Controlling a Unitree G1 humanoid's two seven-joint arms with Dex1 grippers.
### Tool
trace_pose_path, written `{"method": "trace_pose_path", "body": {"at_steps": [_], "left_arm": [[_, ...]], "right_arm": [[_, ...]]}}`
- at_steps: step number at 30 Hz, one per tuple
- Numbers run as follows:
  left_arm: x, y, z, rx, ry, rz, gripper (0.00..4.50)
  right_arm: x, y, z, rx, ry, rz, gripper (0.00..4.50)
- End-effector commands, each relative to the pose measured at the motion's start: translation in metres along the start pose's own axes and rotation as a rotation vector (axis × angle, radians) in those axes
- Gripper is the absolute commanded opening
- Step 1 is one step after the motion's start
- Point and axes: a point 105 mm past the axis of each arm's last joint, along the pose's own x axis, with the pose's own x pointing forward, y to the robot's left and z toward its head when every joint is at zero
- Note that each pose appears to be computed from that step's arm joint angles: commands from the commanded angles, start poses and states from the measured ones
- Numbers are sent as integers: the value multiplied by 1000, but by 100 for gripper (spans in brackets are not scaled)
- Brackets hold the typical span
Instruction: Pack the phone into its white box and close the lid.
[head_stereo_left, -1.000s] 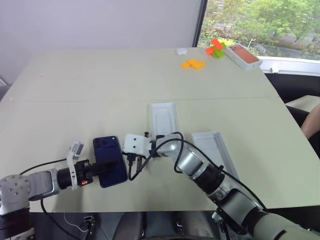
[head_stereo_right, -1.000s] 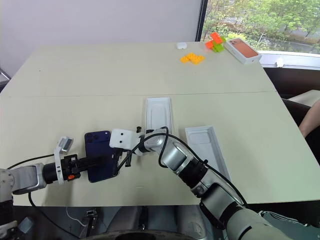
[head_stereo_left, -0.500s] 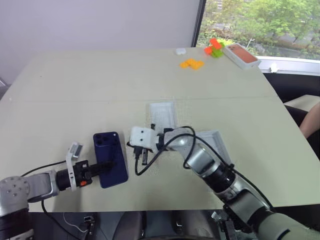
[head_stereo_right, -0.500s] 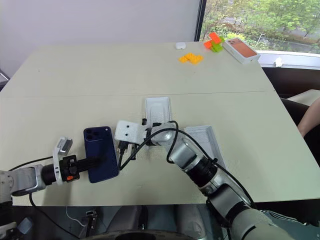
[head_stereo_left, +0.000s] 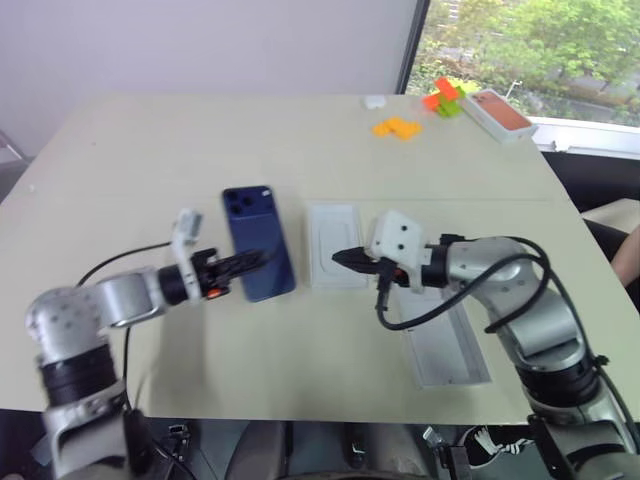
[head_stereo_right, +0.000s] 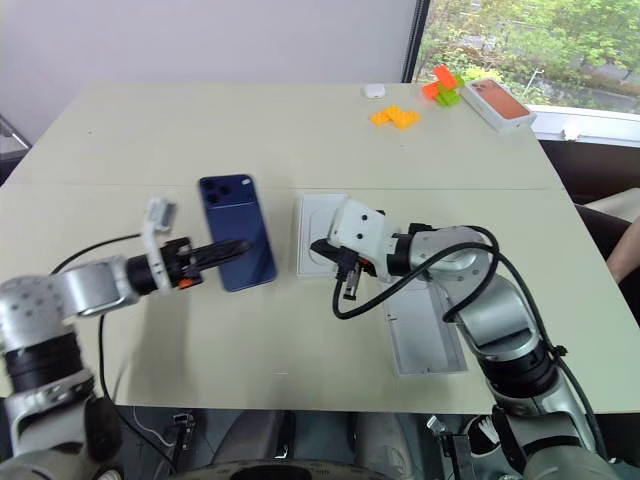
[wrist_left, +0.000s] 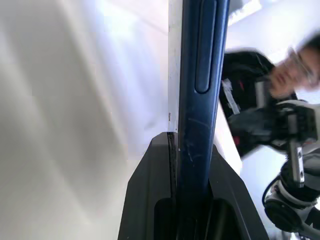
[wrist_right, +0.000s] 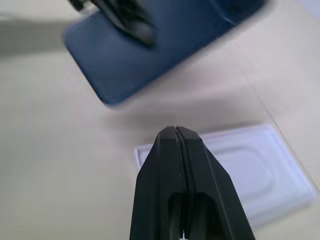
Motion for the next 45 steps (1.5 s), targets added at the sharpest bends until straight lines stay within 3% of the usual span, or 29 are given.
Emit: {"method": "trace_pose_path", "body": {"at_steps": [1,8,20,34,45], "left_arm": [[31,-9,13,-24,40,-30,1],[66,3,19,-87,138,69,1],[67,7,31,-172,185,101,1],[77,17,21,-209,239,166,1],[78,22,19,-234,234,176,1]], "right_arm": [[-12,-5,3,-23,-4,-44,0],[-20,-8,-5,-33,39,-100,0],[-23,-3,-8,-26,45,-125,0],[-21,-4,-10,-31,43,-138,0],[-22,-1,-26,6,116,-138,0]]}}
